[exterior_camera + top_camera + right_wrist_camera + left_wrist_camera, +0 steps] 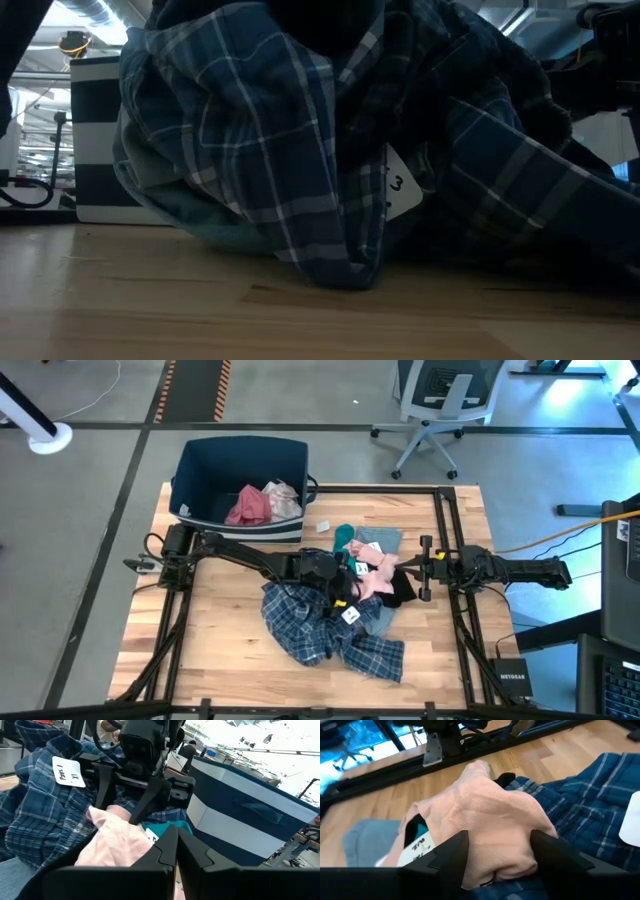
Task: Sort clothes
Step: Put the bottom light orange sock into the blue laundry bin
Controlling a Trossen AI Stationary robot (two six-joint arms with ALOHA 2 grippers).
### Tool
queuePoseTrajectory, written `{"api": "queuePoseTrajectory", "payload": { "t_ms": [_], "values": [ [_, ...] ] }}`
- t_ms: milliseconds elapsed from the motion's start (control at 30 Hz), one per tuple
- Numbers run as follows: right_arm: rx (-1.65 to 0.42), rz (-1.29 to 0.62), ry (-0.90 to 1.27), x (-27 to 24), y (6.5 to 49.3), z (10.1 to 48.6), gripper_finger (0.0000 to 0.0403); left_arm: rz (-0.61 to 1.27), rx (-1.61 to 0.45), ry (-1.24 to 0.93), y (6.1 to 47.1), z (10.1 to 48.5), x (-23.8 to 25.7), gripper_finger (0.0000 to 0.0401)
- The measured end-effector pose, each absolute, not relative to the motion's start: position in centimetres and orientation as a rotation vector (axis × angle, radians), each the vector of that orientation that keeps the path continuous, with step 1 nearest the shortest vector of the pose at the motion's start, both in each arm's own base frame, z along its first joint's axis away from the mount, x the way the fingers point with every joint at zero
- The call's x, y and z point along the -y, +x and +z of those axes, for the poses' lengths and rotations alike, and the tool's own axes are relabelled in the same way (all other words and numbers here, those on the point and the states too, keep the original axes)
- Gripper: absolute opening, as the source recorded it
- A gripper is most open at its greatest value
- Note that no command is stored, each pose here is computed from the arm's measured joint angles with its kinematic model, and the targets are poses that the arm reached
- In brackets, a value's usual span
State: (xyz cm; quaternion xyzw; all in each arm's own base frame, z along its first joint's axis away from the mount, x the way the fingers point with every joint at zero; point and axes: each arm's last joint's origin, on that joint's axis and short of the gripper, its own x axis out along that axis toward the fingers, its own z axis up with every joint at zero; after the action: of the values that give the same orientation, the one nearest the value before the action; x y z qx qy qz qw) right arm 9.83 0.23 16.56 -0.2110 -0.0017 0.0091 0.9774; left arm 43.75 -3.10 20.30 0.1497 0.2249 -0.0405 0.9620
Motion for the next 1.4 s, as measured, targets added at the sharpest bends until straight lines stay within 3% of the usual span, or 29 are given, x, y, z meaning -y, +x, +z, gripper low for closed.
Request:
{"api": "queuePoseTrajectory", "payload": {
  "t_ms": [233,600,933,1400],
  "values": [
    [0.004,0.018,-0.425,-0.2,9.8,16.6,0.0017,-0.043,-0.462,0.411,43.7,20.3,3.6,0.0153],
    [0.004,0.018,-0.425,-0.2,9.8,16.6,0.0017,-0.012,-0.447,0.509,43.6,20.7,4.3,0.0012],
    [0.004,0.018,-0.425,-0.2,9.8,16.6,0.0017,0.039,-0.366,0.543,42.9,23.4,5.0,0.002],
    [0.004,0.018,-0.425,-0.2,9.8,16.6,0.0017,0.085,-0.248,0.513,39.5,30.5,4.6,0.0027]
  ]
}}
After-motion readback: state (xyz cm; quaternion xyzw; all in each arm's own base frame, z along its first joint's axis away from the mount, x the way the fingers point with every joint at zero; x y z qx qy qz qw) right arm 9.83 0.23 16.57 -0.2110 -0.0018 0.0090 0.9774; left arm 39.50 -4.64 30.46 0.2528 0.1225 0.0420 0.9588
